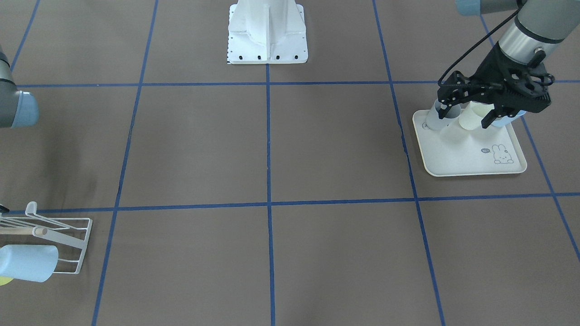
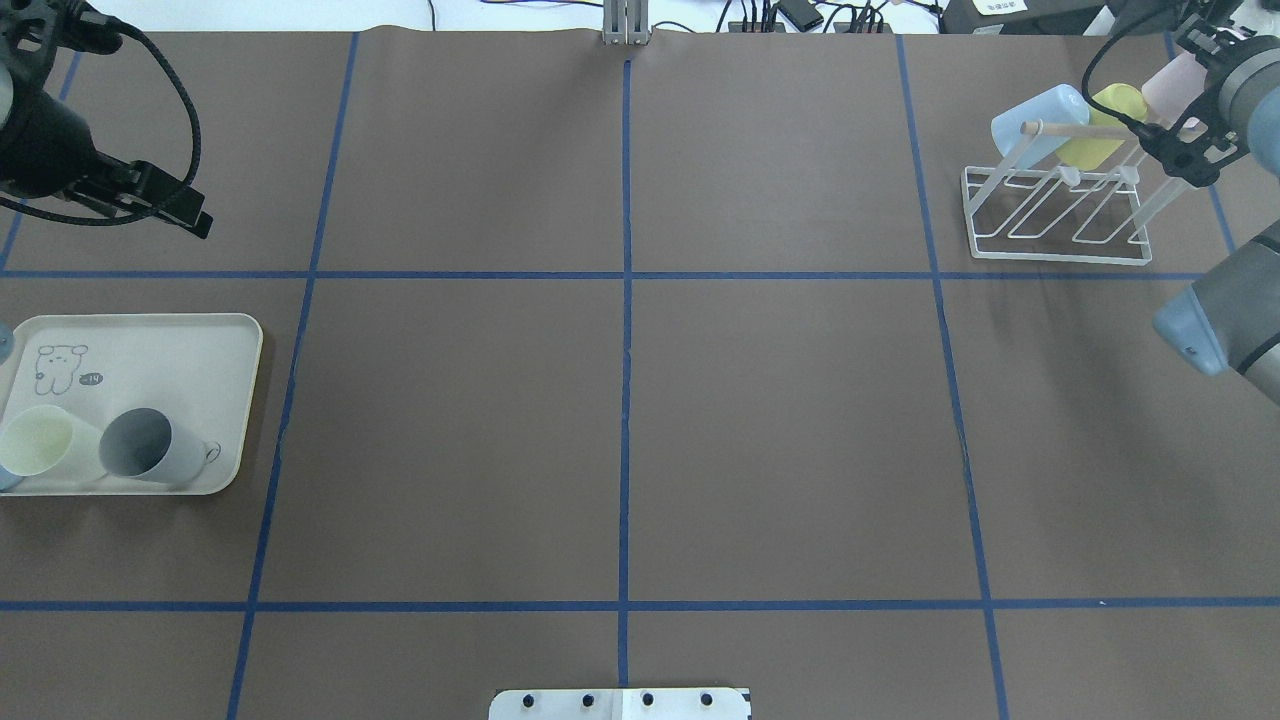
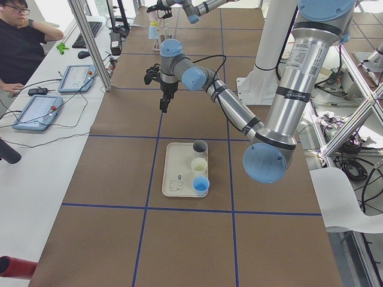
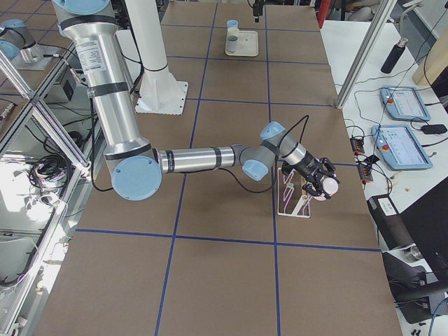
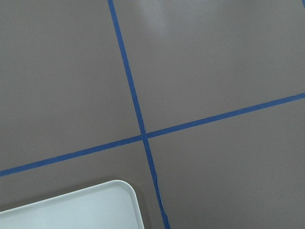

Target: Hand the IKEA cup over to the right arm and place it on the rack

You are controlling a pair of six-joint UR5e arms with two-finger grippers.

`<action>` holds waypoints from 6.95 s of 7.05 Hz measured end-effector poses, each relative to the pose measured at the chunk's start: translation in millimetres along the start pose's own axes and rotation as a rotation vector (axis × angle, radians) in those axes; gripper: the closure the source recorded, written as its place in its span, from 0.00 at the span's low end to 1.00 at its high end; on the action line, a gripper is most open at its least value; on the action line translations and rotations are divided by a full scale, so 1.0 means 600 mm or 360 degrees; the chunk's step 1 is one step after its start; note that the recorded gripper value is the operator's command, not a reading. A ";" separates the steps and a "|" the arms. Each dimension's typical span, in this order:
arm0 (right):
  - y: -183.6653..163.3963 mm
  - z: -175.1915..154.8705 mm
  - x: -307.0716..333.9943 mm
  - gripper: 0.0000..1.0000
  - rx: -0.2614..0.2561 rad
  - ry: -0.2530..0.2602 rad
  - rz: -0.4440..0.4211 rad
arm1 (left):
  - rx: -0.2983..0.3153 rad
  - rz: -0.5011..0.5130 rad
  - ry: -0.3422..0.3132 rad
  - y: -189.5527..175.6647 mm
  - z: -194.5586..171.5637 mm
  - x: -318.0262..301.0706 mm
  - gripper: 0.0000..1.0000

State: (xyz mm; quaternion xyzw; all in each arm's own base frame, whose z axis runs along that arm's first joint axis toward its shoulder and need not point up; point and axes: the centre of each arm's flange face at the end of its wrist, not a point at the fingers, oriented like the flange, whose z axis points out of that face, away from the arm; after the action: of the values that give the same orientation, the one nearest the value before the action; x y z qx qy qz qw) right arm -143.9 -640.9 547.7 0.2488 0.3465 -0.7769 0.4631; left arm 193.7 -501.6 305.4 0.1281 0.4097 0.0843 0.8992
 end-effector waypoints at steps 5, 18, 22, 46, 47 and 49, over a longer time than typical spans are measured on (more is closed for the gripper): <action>-0.004 0.002 -0.021 0.92 -0.0003 -0.0015 -0.0013 | 0.0002 -0.0005 0.0001 0.000 -0.001 0.001 0.00; -0.012 0.002 -0.033 0.26 -0.0031 0.0017 -0.0010 | 0.0000 -0.0006 0.0001 0.000 0.000 0.000 0.00; -0.019 0.000 -0.029 0.25 -0.0045 0.0022 -0.0019 | -0.0001 -0.0005 0.0001 0.000 0.001 0.001 0.00; -0.134 -0.353 0.167 0.00 0.1455 -0.1042 0.3049 | 0.0112 0.0125 -0.0082 0.381 0.150 -0.393 0.00; -0.145 -0.358 0.173 0.00 0.1414 -0.1147 0.3052 | 0.0127 0.0129 -0.0076 0.409 0.170 -0.428 0.00; -0.160 -0.359 0.180 0.00 0.1362 -0.1235 0.3046 | 0.0110 0.0111 -0.0088 0.437 0.195 -0.468 0.00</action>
State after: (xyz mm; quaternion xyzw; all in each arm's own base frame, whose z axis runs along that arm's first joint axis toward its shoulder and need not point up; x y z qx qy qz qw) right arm -264.0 -502.9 363.8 0.2925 -0.4517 -0.1804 0.8233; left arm 87.6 -342.5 658.9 0.1756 0.3825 0.0977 0.9018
